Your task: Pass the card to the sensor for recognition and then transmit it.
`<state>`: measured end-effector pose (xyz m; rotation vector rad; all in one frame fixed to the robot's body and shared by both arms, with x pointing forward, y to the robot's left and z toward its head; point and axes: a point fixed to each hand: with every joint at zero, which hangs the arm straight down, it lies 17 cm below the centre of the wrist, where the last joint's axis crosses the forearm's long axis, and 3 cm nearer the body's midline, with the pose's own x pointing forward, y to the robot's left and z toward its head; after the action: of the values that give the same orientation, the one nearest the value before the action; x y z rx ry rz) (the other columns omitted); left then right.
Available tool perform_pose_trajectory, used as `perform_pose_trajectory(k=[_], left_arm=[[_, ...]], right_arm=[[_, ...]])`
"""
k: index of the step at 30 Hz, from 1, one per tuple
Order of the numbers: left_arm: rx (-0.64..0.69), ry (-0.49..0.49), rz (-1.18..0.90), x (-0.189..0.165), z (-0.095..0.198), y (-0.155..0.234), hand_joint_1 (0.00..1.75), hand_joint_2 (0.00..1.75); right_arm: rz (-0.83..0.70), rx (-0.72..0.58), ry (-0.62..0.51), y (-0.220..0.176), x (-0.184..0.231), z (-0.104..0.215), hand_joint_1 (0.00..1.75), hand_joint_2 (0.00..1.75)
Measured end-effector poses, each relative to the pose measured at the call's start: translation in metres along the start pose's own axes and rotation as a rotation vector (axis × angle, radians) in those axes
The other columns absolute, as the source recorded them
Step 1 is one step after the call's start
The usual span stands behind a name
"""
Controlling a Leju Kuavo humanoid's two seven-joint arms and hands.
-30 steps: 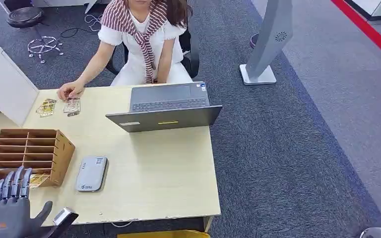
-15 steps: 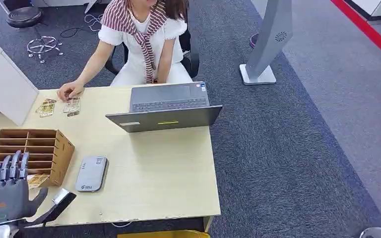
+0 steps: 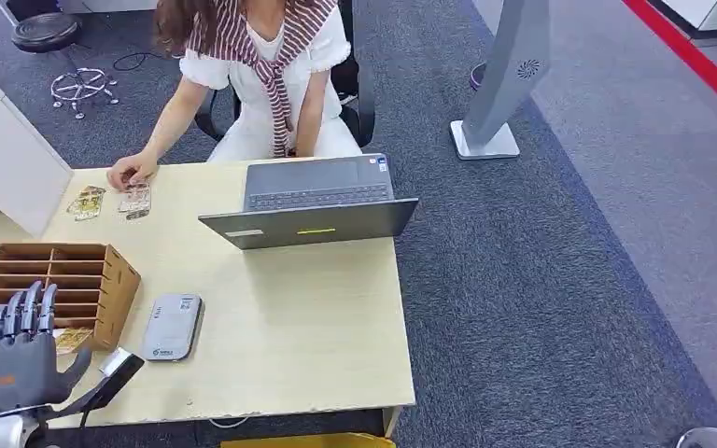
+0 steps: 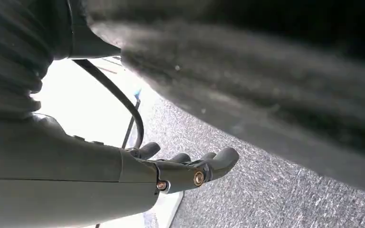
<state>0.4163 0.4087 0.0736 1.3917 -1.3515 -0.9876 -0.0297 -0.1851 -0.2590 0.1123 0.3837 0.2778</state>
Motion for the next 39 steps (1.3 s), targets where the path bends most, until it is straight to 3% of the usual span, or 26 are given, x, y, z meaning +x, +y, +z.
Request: perform_pose_trajectory(k=[11,39], left_arm=[[-0.007,0.031,0.0,-0.021,0.002,0.0,0.0,1.75],[-0.028,0.028,-0.003,-0.022,0.003,-0.005,0.0,1.75]], right_arm=[[0.0,0.001,0.002,0.0,0.0,0.0,0.0,1.75],[0.003,0.006,0.005,0.001,0.0,0.001,0.0,1.75]])
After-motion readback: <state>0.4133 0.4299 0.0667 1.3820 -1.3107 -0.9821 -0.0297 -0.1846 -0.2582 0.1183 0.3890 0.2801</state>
